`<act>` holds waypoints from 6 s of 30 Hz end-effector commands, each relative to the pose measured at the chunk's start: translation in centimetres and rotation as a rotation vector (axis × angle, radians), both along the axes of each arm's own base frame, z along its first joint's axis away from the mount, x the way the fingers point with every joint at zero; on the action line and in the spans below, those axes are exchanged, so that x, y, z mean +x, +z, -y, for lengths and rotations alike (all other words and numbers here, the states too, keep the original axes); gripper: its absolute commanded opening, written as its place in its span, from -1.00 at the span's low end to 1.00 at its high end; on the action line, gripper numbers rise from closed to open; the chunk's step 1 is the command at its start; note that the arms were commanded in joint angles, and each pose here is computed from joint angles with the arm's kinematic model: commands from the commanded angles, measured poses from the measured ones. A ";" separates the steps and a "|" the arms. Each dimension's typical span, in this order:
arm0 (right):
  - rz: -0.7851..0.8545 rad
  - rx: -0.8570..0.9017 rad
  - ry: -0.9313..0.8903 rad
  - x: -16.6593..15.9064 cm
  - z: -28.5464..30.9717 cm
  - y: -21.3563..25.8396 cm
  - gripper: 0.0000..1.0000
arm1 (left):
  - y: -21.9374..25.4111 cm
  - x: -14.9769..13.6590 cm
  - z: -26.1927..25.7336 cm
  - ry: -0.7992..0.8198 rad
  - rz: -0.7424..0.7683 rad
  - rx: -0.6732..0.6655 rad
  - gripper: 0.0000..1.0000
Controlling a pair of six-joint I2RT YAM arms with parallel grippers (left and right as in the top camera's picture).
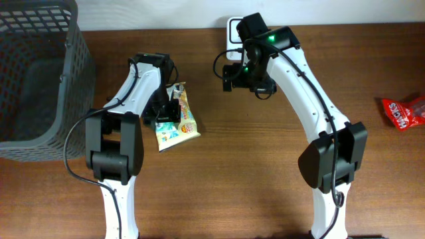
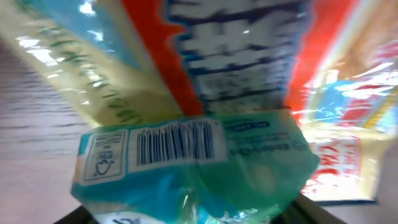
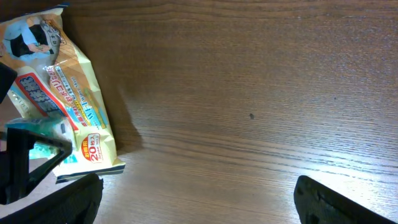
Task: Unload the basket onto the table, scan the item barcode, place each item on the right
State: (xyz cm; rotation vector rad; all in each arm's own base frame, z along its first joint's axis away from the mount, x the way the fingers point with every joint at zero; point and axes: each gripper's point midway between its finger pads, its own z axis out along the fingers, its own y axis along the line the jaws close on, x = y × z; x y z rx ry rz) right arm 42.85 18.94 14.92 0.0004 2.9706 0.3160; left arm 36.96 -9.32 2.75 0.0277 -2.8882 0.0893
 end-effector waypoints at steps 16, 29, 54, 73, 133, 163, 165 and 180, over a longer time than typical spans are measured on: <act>0.025 0.024 -0.020 0.8 -0.4 0.0 0.97 | 3.9 2.9 9.7 -0.210 0.171 -0.348 0.40; 0.010 0.207 -0.239 4.3 8.7 1.4 0.97 | 3.5 3.8 17.4 -0.342 0.318 -0.406 0.56; -0.151 0.172 -0.210 0.8 13.4 -6.8 0.99 | 1.7 3.2 9.7 -0.037 0.155 -0.217 -1.00; -0.176 0.170 -0.214 0.2 13.4 -6.8 0.86 | -1.2 4.2 11.5 0.023 0.230 -0.194 -1.00; -0.247 0.064 -0.796 -3.1 -0.2 -13.4 0.75 | 2.2 5.6 0.3 0.083 0.224 0.133 0.98; -0.046 0.199 0.117 0.8 6.2 -8.5 -0.91 | 2.2 5.7 0.3 0.084 0.228 0.132 0.98; -0.038 0.153 0.220 0.5 8.3 -7.2 -0.50 | 2.2 5.7 0.4 0.084 0.230 0.131 0.98; -0.174 0.018 0.021 -1.4 11.5 -7.9 0.61 | 2.2 5.7 0.6 0.077 0.230 0.131 0.98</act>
